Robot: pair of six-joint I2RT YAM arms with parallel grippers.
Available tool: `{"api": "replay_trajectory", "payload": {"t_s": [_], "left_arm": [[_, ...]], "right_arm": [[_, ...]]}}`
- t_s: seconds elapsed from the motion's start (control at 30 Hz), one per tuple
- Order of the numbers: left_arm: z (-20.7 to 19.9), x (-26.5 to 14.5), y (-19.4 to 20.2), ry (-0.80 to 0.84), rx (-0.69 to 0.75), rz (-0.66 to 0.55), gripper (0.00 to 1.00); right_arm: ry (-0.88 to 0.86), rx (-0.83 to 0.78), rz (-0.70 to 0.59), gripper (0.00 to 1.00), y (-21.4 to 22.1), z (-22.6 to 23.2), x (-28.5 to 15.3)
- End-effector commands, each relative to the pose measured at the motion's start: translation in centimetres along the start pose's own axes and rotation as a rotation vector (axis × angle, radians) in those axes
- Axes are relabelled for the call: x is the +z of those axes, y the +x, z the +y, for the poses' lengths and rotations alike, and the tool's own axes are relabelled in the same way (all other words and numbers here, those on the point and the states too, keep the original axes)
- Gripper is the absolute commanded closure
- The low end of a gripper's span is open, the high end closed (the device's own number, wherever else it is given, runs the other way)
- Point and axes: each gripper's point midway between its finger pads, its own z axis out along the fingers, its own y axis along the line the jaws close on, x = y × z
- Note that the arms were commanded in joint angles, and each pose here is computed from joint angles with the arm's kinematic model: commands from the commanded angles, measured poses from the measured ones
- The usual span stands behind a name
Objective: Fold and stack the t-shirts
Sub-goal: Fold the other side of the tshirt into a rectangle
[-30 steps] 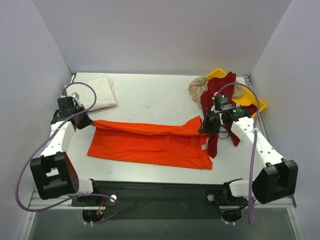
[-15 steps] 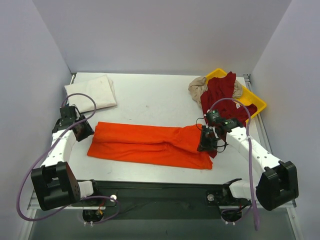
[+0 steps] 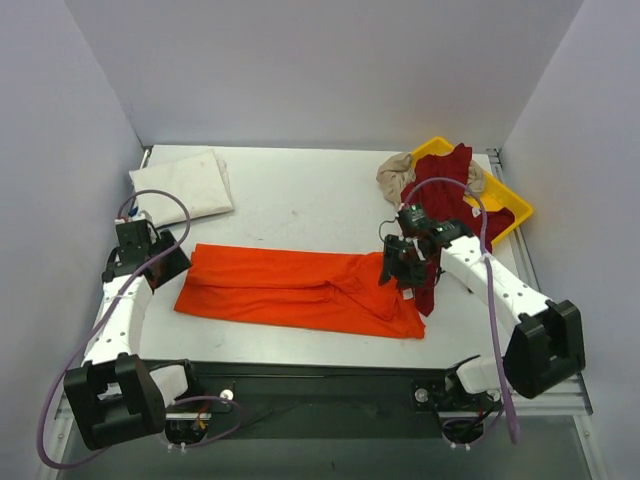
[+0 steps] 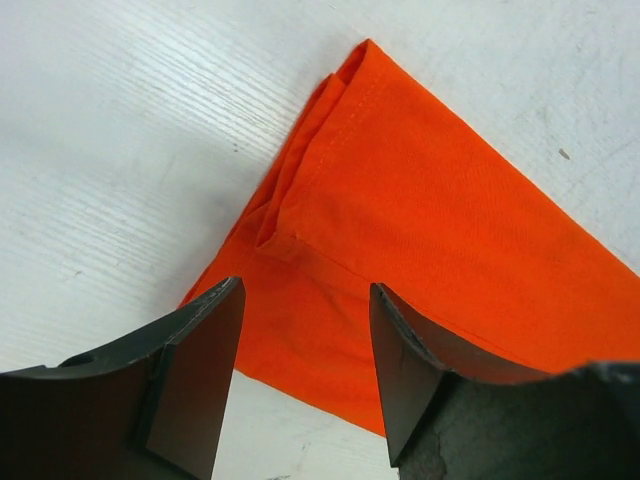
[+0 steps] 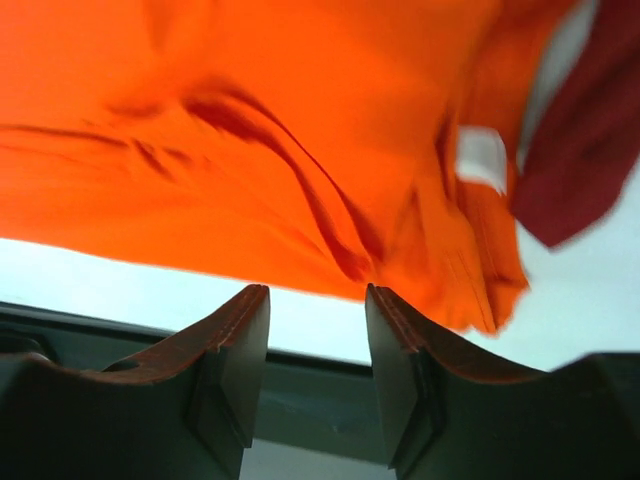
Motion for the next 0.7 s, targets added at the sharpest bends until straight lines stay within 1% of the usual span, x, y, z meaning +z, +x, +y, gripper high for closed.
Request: {"api": "replay_trajectory", "payload": {"t_s": [0.0, 0.07, 0.1, 0.27, 0.3, 0.4, 0.67], "left_arm": [[-1.7, 0.9, 0.3, 0.106, 0.004, 0.010, 0.37], [-2.3, 1.4, 1.0, 0.153, 0.019, 0.041, 0.37], [-2.5, 1.5, 1.0, 0.163, 0.021, 0.045, 0.37], [-2.8, 1.8, 1.1, 0.182, 0.021, 0.056, 0.37], [-2.8, 1.8, 1.2, 0.182, 0.019, 0.056, 0.37], [-2.9, 1.7, 1.2, 0.189, 0.021, 0.053, 0.37], [-2.8, 1.7, 1.1, 0.183, 0.021, 0.052, 0.37]], "right_arm": [[-0.053, -0.042, -0.036, 0.58, -3.1, 2.2, 1.4], [-0.124, -0.044, -0.038, 0.59, -4.5, 4.1, 2.0], [-0.133, -0.042, -0.024, 0.59, -5.1, 4.7, 3.4], [-0.173, -0.045, 0.004, 0.60, -7.0, 6.8, 6.2], [-0.168, -0.044, 0.023, 0.60, -7.0, 6.8, 7.2], [-0.164, -0.049, 0.051, 0.60, -6.8, 7.0, 8.2], [-0.164, -0.076, 0.109, 0.61, -4.4, 7.3, 9.3]]}}
